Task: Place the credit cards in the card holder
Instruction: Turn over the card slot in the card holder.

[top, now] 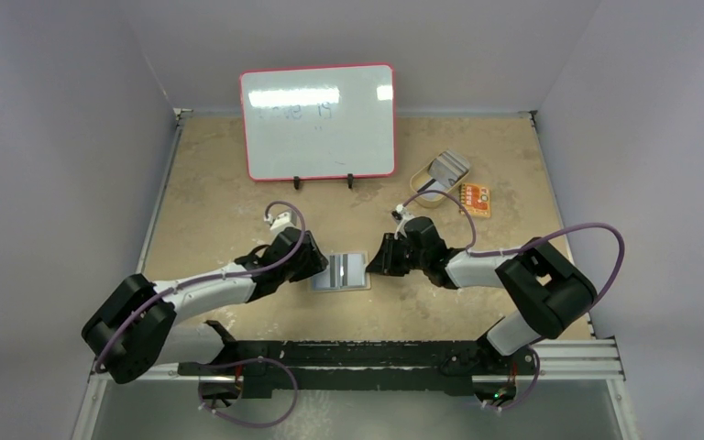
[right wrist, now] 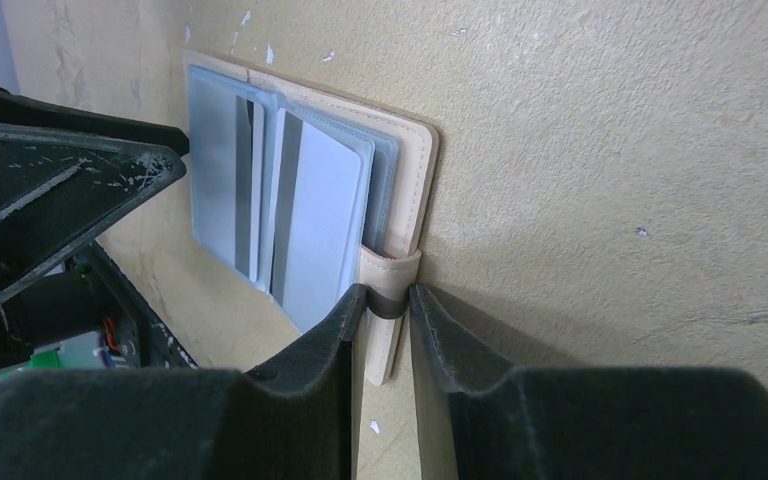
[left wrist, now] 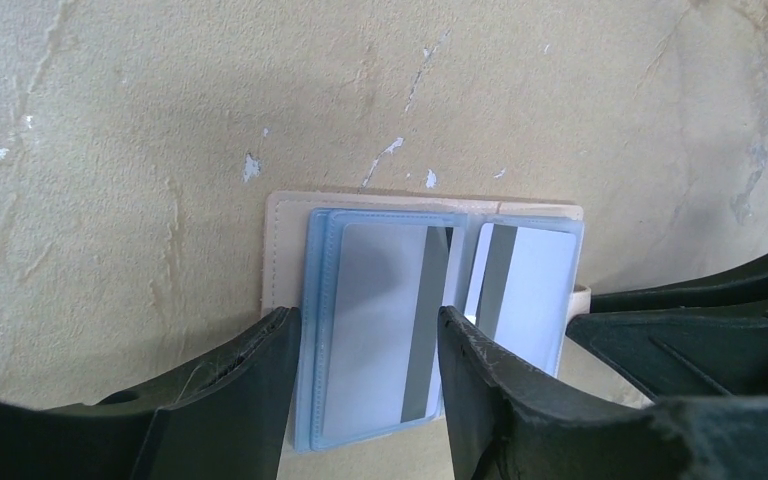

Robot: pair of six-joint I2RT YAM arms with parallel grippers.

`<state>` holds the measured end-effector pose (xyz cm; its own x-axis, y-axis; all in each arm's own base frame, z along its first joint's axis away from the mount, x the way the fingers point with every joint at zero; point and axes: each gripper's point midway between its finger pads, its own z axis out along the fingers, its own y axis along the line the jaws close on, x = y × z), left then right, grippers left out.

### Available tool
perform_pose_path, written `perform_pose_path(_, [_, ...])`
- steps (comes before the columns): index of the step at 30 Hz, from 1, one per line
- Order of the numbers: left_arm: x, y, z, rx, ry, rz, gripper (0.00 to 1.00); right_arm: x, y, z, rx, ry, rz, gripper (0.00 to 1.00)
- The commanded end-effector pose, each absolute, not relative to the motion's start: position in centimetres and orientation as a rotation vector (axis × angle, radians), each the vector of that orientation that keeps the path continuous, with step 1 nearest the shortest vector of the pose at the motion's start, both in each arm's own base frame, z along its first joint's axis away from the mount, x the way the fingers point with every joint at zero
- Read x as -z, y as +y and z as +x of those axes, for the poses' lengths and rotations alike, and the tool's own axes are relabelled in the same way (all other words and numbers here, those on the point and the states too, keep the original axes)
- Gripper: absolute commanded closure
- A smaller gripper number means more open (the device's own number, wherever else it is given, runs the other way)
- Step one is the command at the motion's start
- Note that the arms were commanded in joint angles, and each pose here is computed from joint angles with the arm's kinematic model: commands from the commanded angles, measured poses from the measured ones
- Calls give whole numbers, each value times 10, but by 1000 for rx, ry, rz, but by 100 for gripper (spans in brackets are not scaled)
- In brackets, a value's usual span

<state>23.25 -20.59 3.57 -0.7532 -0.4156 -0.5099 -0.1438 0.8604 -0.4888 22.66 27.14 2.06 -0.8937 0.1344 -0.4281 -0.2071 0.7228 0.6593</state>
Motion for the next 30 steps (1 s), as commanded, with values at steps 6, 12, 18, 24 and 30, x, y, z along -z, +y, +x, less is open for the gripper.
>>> perform_pose_path(6, [-44,-216,239,612,2373,-374,48,-36,280,231,-1062,2421,-83,76])
perform_pose_path(12, [-66,-215,244,625,2327,-380,48,-36,279,230,-1056,2419,-87,75])
perform_pose_path(18, [-69,-217,246,646,2311,-390,48,-35,279,230,-1058,2418,-86,75])
perform_pose_path(24, [-55,-220,245,636,2341,-383,47,-37,278,229,-1059,2413,-86,75])
perform_pose_path(30, [-48,-219,244,631,2348,-373,47,-37,278,229,-1054,2415,-87,75])
